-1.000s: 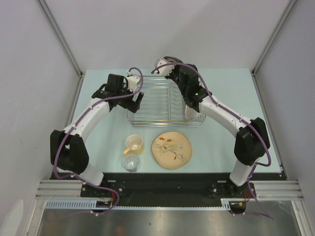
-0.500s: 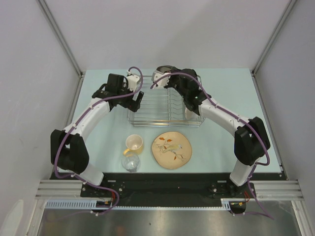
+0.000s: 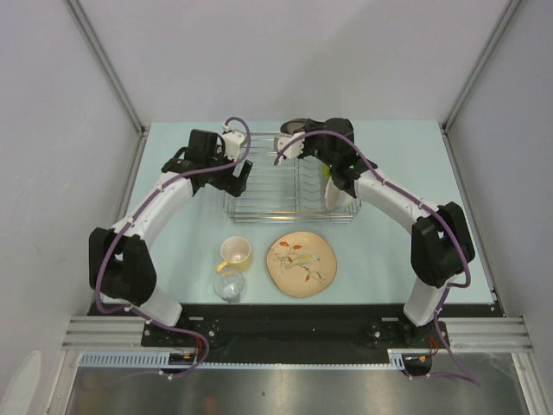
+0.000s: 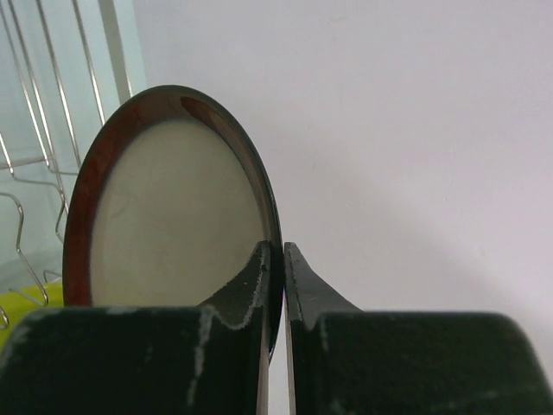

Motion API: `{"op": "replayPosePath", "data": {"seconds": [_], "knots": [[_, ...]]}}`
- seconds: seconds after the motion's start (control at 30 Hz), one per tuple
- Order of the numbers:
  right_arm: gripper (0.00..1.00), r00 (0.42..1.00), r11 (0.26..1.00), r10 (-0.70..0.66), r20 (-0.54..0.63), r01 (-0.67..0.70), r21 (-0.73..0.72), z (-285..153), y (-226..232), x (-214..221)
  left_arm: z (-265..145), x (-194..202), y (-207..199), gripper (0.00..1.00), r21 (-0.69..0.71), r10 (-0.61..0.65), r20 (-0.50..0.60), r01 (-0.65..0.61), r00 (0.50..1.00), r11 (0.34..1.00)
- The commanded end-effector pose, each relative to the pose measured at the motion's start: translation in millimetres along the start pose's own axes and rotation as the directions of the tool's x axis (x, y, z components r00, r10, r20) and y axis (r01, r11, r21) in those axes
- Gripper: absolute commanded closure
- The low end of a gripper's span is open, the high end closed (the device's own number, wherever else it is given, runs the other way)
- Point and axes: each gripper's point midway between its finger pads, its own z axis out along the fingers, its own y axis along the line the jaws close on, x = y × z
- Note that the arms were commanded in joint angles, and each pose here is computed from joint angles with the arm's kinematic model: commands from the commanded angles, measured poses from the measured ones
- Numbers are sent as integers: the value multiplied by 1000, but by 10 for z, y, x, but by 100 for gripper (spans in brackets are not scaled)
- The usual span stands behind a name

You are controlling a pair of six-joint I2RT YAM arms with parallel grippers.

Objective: Load the mixed dishes into the dish rack

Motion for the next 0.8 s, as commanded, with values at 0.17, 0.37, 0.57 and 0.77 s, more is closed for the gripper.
{"op": "replayPosePath", "data": {"seconds": [0.17, 0.37, 0.57, 0.77], "knots": [[100, 981, 981, -165, 101, 152, 122, -142, -565, -240, -12, -166, 29, 1, 1, -27, 55, 27, 998, 1000], [100, 982, 988, -143, 124, 134, 75, -169, -484, -210, 16, -132, 30, 1, -3, -27, 46, 27, 999, 1000], [100, 989, 993, -70, 127, 57, 107, -332, -581, -120, 46, -86, 27, 1, -4, -36, 37, 36, 999, 999], [100, 985, 978, -122, 120, 98, 185, -429, -818, -45, 1, -108, 27, 2, -9, -49, 42, 49, 998, 999]]}}
